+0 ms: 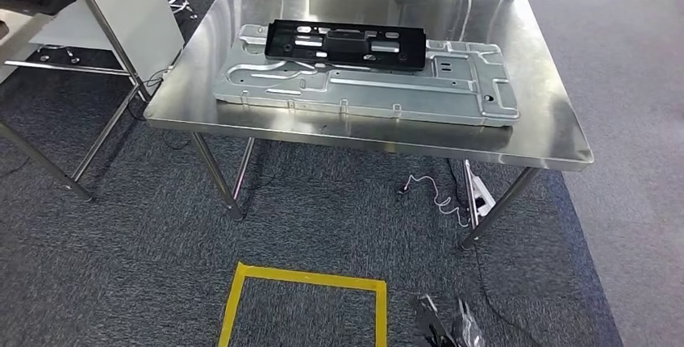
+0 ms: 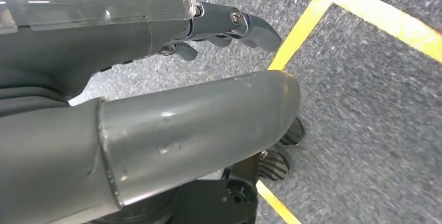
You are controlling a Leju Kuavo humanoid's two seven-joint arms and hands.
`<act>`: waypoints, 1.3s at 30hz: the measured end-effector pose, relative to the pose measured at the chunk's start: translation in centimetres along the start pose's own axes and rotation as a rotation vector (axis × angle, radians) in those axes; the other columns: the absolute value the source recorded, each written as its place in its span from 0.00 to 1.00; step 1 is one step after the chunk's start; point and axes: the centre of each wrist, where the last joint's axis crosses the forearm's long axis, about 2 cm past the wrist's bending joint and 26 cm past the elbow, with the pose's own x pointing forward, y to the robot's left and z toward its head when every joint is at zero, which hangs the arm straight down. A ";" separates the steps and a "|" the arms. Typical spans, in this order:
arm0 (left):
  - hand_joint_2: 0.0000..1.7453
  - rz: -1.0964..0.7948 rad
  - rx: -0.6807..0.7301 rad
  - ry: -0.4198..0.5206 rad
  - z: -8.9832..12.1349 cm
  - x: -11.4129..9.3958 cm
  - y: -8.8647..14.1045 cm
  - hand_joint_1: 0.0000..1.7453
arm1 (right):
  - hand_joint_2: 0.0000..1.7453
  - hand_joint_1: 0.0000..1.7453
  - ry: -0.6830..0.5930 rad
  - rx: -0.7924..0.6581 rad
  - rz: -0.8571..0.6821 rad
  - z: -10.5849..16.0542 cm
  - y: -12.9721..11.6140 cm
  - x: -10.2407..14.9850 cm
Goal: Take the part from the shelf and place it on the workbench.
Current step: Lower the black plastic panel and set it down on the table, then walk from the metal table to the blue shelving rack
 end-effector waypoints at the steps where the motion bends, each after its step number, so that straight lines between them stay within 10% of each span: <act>1: 0.00 0.000 0.000 0.001 0.0 0.0 0.0 0.00 | 0.00 0.00 0.043 0.029 -0.001 0.3 0.2 -0.7; 15: 0.00 -0.014 0.000 0.002 -0.2 0.7 0.0 0.00 | 0.00 0.00 0.610 0.372 -0.055 3.2 2.0 -5.3; 39: 0.00 -0.059 -0.017 0.004 -0.3 1.1 -0.6 0.00 | 0.00 0.00 0.576 0.408 -0.151 3.5 2.0 -6.0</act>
